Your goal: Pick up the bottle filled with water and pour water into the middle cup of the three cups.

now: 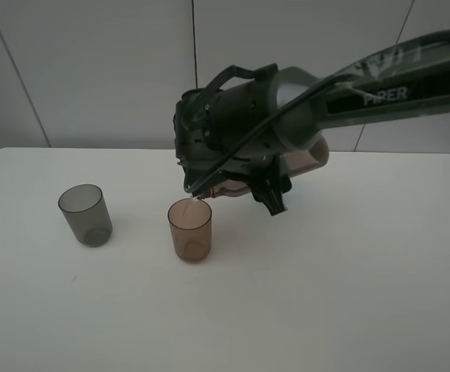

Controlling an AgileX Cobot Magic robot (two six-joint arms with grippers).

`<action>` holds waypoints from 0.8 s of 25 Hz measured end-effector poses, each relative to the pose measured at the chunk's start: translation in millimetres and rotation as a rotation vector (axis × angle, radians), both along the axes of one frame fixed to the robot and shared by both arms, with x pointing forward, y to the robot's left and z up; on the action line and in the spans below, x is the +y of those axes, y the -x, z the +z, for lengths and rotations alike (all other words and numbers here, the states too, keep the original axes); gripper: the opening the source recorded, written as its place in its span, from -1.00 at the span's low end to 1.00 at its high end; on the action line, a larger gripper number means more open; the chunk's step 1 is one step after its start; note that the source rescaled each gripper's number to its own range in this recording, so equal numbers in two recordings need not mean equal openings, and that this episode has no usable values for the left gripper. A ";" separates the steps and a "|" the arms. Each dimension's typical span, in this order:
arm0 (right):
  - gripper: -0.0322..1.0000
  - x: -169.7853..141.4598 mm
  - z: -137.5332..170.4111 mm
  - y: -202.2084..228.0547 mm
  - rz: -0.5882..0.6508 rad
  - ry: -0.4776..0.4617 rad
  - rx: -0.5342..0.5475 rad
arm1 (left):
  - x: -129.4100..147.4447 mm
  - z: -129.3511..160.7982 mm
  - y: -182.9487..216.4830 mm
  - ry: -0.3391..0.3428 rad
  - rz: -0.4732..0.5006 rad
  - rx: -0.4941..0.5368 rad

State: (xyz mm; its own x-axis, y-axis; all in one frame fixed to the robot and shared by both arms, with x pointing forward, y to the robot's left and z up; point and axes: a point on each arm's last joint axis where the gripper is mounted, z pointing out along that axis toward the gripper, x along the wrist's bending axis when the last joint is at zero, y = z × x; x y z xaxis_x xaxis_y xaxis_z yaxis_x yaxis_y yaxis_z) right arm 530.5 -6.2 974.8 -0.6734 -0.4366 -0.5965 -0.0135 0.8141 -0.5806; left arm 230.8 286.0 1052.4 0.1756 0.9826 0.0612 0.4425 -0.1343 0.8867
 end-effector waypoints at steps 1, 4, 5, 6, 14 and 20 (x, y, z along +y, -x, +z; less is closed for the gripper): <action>-0.94 0.0 0.3 -0.2 0.002 0.002 -0.003 | 0.0 0.0 0.0 0.000 0.000 0.000; -0.94 0.1 1.1 -0.9 0.008 0.008 -0.012 | 0.0 0.0 0.0 0.000 0.000 0.000; -0.94 0.1 1.2 -1.0 0.009 0.009 -0.013 | 0.0 0.0 0.0 0.000 0.000 0.000; -0.94 0.1 1.2 -1.0 0.009 0.009 -0.013 | 0.0 0.0 0.0 0.000 0.000 0.000; -0.94 0.2 1.6 -1.3 0.018 0.020 -0.013 | 0.0 0.0 0.0 0.000 0.000 0.000; -0.94 0.4 3.0 -2.4 0.034 0.039 -0.024 | 0.0 0.0 0.0 0.000 0.000 0.000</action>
State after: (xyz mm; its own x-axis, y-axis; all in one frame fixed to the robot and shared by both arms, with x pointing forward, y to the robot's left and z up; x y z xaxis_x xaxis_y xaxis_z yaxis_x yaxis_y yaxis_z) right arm 532.9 -5.8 977.8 -0.6433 -0.4826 -0.5944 -0.0263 0.7898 -0.6128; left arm 230.8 286.0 1052.4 0.1756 0.9826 0.0612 0.4425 -0.1343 0.8867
